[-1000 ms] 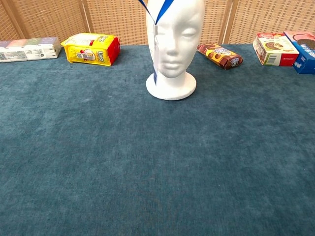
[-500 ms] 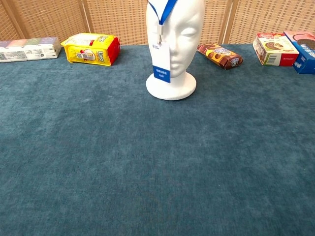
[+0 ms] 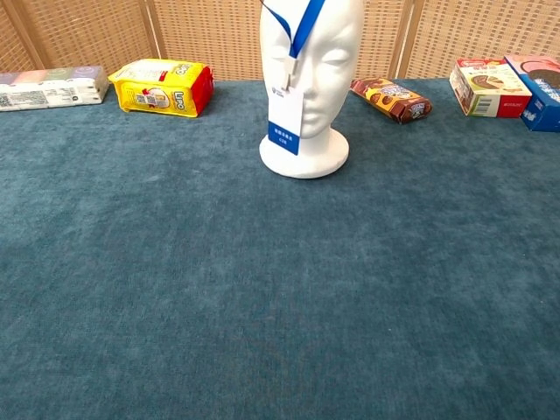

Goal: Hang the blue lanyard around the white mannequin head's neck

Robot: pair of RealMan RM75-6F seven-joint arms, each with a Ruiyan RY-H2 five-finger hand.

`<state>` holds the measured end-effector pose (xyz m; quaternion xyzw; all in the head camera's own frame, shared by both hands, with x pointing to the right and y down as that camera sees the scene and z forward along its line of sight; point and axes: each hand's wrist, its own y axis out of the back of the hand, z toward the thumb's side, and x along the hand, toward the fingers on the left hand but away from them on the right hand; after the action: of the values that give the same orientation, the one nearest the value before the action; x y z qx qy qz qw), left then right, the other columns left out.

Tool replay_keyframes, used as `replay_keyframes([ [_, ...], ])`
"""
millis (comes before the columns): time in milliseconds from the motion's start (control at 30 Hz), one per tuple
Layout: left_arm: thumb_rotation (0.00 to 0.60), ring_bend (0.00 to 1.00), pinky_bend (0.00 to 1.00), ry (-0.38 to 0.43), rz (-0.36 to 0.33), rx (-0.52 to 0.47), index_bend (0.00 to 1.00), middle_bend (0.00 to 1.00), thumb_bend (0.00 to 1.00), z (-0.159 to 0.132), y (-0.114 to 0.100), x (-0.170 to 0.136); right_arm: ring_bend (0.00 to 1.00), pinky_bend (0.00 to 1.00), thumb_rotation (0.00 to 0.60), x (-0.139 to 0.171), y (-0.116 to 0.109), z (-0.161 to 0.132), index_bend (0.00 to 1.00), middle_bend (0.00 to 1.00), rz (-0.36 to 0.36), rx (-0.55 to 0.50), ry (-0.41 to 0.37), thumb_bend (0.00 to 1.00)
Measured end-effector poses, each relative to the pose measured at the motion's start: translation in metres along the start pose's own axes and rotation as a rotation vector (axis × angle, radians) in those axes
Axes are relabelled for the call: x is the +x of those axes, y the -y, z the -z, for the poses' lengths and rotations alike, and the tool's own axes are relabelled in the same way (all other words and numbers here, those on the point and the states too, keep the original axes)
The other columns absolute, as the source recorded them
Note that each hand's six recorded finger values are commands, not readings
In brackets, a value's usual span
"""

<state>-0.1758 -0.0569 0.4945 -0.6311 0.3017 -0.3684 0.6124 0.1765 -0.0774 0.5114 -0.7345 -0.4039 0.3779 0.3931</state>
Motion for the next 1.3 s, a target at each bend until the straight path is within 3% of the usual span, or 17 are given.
replay_keyframes([
  [1300,0.594,1.0,1.0,0.03,0.097,0.051,0.64,1.0,0.43,-0.015,0.049,0.003,1.0,1.0,0.6,0.011,0.031,0.063,0.8,1.0,-0.039,0.036,0.145,0.45],
])
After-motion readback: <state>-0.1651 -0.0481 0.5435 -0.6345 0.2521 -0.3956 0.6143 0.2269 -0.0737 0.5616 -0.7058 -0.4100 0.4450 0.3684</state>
